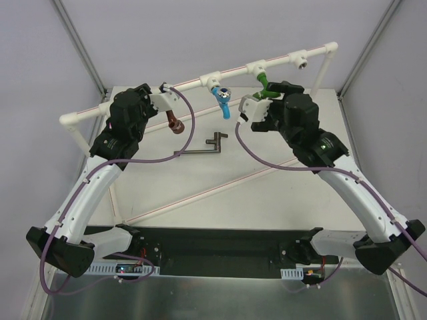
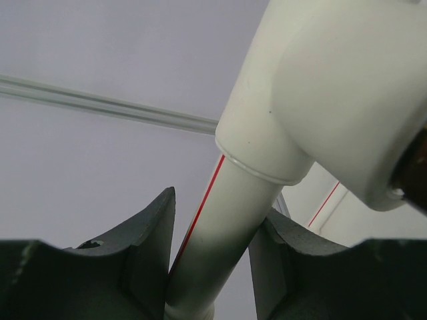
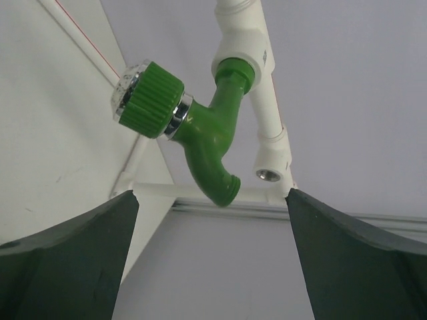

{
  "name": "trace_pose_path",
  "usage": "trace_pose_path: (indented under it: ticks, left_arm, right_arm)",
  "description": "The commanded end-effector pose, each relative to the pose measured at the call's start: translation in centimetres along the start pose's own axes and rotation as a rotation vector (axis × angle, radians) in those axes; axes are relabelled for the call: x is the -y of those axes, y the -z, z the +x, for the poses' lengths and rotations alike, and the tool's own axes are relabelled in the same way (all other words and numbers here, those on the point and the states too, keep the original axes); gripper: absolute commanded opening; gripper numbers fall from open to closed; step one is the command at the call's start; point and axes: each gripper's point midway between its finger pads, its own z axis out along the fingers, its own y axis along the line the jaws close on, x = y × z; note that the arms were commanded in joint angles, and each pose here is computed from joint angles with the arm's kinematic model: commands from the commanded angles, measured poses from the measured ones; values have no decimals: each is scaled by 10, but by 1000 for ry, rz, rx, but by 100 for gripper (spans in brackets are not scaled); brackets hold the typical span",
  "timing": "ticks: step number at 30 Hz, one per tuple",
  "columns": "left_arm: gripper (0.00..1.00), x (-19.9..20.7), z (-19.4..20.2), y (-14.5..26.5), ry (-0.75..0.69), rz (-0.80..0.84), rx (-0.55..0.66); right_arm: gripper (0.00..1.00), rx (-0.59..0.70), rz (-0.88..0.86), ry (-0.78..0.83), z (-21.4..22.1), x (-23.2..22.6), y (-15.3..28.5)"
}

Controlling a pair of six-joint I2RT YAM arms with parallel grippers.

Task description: Install the water faucets

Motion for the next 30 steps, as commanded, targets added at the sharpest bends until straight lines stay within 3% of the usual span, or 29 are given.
trace_pose_path:
  ticks: [1,7,10,12,18,21,27,30]
  left_arm:
    - [1,56,13,-15,202,136,-60]
    - [1,56,13,-15,201,134,-58]
    - [0,54,12,-14,203,131,-55]
    - [0,55,13,-15,201,134,-58]
    - [0,55,12,-14,204,136,-54]
    - [1,56,12,-14,202,137,-55]
    - [0,55,12,-14,201,136,-54]
    - [1,56,12,-14,200,137,-53]
  right_arm:
    - [96,-113,110,167,8,20,-22]
    - [97,-140,116,213,7,12,-49]
    - [99,-119,126,176,3,11,-56]
    - [95,-79,127,93,-4,10,-59]
    - [48,23,117,-162,-14,7,-57]
    - [31,92,92,-348,-20,3,-55]
    - [8,222,54,-694,-29,9,-47]
    - [2,302,23,-912,-36,16,-41]
